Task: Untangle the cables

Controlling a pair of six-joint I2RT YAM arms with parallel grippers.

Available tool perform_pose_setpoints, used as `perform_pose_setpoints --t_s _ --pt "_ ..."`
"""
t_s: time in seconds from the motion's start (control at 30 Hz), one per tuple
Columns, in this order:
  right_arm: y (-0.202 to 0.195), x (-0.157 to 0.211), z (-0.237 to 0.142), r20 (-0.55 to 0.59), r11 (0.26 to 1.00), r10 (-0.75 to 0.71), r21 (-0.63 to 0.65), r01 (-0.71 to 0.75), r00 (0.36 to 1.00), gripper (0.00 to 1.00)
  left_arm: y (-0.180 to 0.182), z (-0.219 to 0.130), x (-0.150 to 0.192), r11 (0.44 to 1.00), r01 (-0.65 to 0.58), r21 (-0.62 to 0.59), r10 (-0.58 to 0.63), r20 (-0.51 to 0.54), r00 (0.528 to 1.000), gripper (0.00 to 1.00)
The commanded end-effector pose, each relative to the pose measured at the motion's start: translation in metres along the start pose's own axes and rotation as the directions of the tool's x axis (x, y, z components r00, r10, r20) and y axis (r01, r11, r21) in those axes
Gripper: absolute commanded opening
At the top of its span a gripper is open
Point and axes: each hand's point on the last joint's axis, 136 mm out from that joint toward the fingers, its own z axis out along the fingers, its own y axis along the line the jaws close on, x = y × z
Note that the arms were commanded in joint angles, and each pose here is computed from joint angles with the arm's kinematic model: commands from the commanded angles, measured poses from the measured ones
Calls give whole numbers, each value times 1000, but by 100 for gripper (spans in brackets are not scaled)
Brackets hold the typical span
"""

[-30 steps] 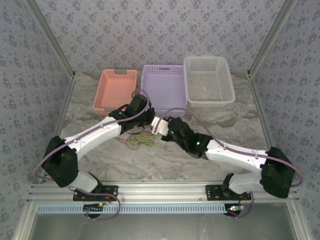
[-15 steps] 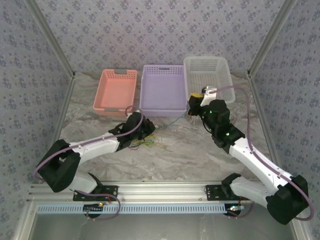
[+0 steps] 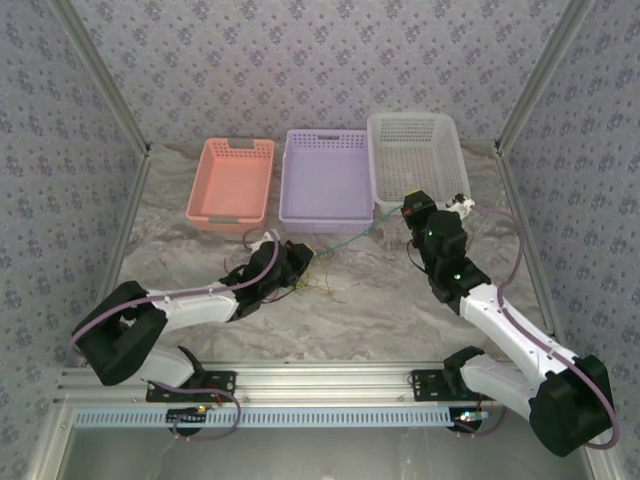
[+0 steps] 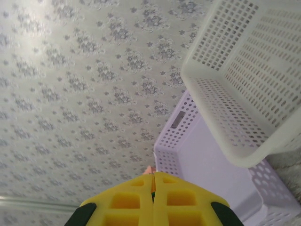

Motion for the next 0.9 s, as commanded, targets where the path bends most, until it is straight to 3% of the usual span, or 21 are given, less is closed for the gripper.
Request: perform_pose_setpoints --t_s 0.0,0.27,0.33,0.4,0.57,0.73,0.8,0.87 --pt "6 -39 -8 159 968 248 -66 -240 956 0 8 -3 -8 990 136 29 -137 46 990 0" --pt "4 -48 -13 183 955 295 -70 -287 938 0 13 -4 -2 968 248 39 -249 39 968 0" --pt "17 -50 -14 169 975 222 -69 -213 960 0 13 -3 0 972 235 16 -235 31 971 0" --pt "36 -48 -15 133 998 53 -24 -50 990 0 9 -3 3 981 196 -5 -196 18 980 0" --pt "57 -25 -11 -2 971 -240 1 240 971 0 6 -5 8 991 125 -55 -126 -11 992 0" --pt "61 -15 -10 -101 885 -460 34 465 882 0 14 -15 2 991 83 -107 -85 -19 996 57" --pt "61 -15 -12 -136 829 -546 48 556 826 0 16 -23 -5 990 52 -132 -54 -8 999 69" --pt "62 -18 -14 -156 778 -611 62 625 776 0 13 -34 -14 990 12 -139 -11 8 1000 71"
